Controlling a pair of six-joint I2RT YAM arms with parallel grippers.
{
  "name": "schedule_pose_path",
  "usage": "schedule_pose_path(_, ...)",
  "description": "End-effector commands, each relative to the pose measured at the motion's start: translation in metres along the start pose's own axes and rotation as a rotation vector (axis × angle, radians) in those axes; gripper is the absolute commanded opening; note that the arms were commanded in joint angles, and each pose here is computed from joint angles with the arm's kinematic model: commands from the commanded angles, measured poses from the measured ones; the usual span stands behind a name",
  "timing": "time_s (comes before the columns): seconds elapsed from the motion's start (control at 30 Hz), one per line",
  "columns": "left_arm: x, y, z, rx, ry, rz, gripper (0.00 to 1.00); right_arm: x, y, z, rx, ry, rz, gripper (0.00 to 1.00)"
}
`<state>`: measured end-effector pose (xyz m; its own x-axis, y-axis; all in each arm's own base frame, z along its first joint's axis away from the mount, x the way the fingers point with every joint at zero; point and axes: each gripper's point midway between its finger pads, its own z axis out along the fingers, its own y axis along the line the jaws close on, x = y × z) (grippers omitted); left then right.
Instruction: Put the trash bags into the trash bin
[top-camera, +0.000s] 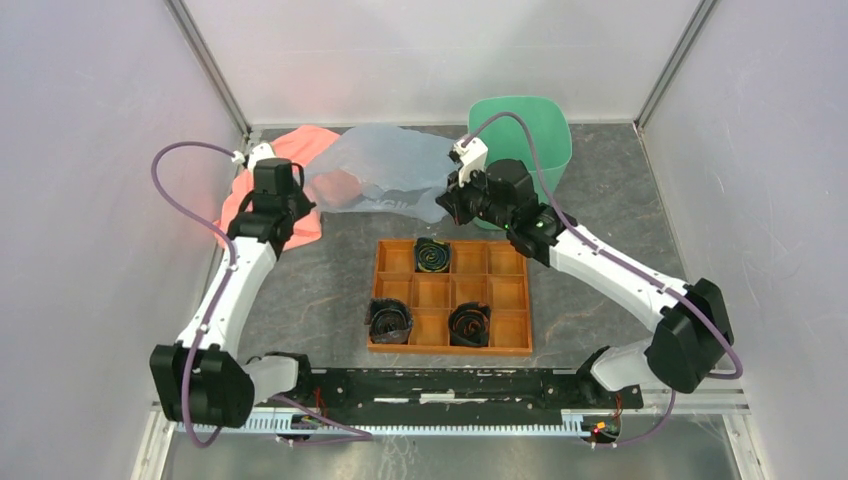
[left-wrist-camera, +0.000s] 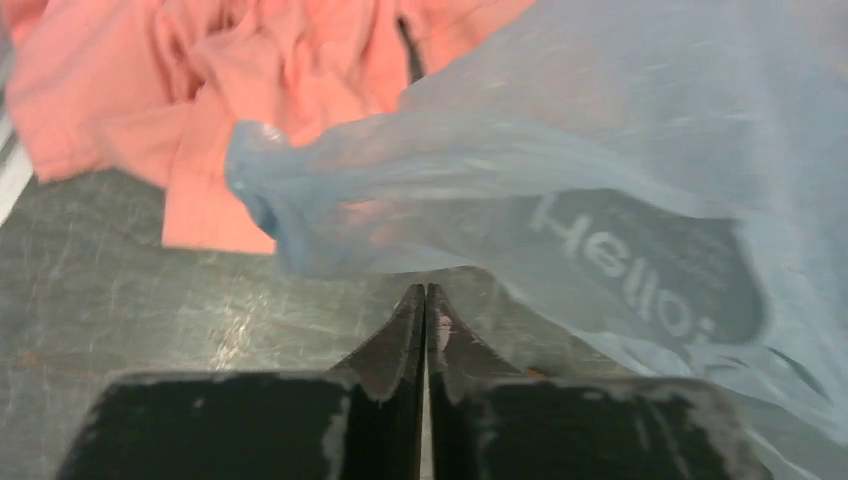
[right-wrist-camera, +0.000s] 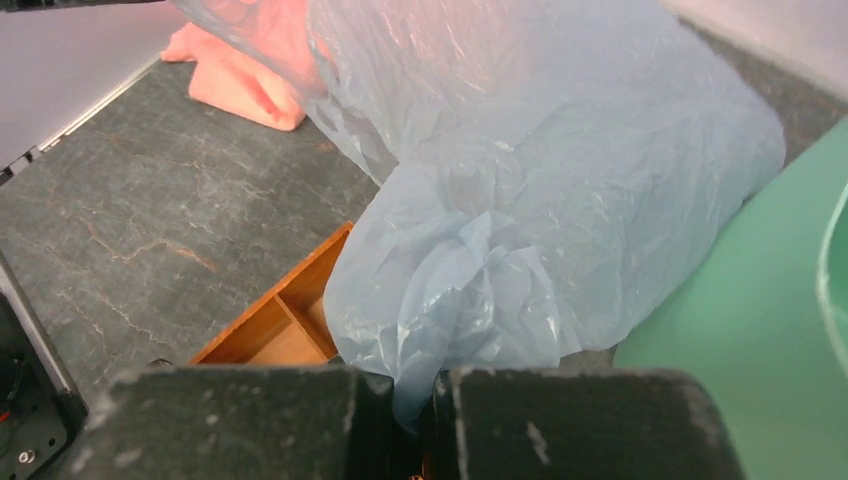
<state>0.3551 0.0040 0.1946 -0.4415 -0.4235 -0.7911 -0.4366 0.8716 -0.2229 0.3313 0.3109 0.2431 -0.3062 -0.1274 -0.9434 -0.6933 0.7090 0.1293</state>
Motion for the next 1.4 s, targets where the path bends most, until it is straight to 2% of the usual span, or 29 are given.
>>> schedule_pose_path(0.0, -0.085, -0.054, -0.07, 0.305, -0.223, -0.052, 0.02, -0.084, 0.019, -0.027, -0.08, -0.192, -0.109, 0.0)
schedule_pose_path(0.1, -0.121, -0.093, -0.131, 0.571, -0.31, -0.084, 0.02, -0.129, 0.026, -0.05, -0.086, -0.278, -0.166, 0.0)
schedule_pose_path(0.27, -0.169, -0.152, -0.234, 0.985, -0.373, -0.123, 0.02, -0.215, 0.024, -0.111, 0.007, -0.488, -0.24, 0.0)
schedule_pose_path(0.4, -0.204, -0.153, -0.287, 1.054, -0.473, -0.161, 0.03, -0.258, 0.022, -0.156, 0.068, -0.627, -0.239, 0.0)
schedule_pose_path(0.43, -0.206, -0.15, -0.289, 1.038, -0.487, -0.158, 0.1, -0.265, 0.019, -0.163, 0.092, -0.645, -0.23, 0.0)
schedule_pose_path(0.5, -0.208, -0.14, -0.287, 0.978, -0.497, -0.174, 0.37, -0.279, 0.013, -0.176, 0.137, -0.678, -0.208, 0.0)
schedule_pose_path(0.57, -0.197, -0.131, -0.276, 0.911, -0.445, -0.179, 0.61, -0.29, 0.005, -0.184, 0.187, -0.695, -0.187, 0.0)
schedule_pose_path(0.63, -0.187, -0.127, -0.28, 0.912, -0.418, -0.157, 0.77, -0.299, 0.0, -0.189, 0.228, -0.707, -0.189, 0.0)
schedule_pose_path(0.67, -0.184, -0.125, -0.284, 0.914, -0.414, -0.151, 0.81, -0.302, -0.003, -0.191, 0.243, -0.711, -0.192, 0.0)
schedule_pose_path(0.77, -0.184, -0.115, -0.3, 0.902, -0.438, -0.116, 0.86, -0.307, -0.011, -0.189, 0.295, -0.716, -0.217, 0.0)
schedule_pose_path(0.9, -0.188, -0.092, -0.304, 0.791, -0.476, -0.11, 0.91, -0.313, -0.022, -0.172, 0.355, -0.694, -0.257, 0.0)
schedule_pose_path(1.1, -0.157, -0.063, -0.283, 0.649, -0.392, -0.141, 0.92, -0.321, -0.021, -0.147, 0.341, -0.681, -0.276, 0.0)
schedule_pose_path(1.23, -0.11, -0.074, -0.285, 0.78, -0.252, -0.11, 0.94, -0.329, -0.028, -0.132, 0.379, -0.682, -0.295, 0.0)
schedule_pose_path(1.3, -0.093, -0.081, -0.296, 0.878, -0.211, -0.102, 0.94, -0.333, -0.028, -0.119, 0.372, -0.69, -0.304, 0.0)
schedule_pose_path(1.37, -0.082, -0.086, -0.305, 0.958, -0.192, -0.105, 0.99, -0.341, -0.025, -0.106, 0.354, -0.703, -0.308, 0.0)
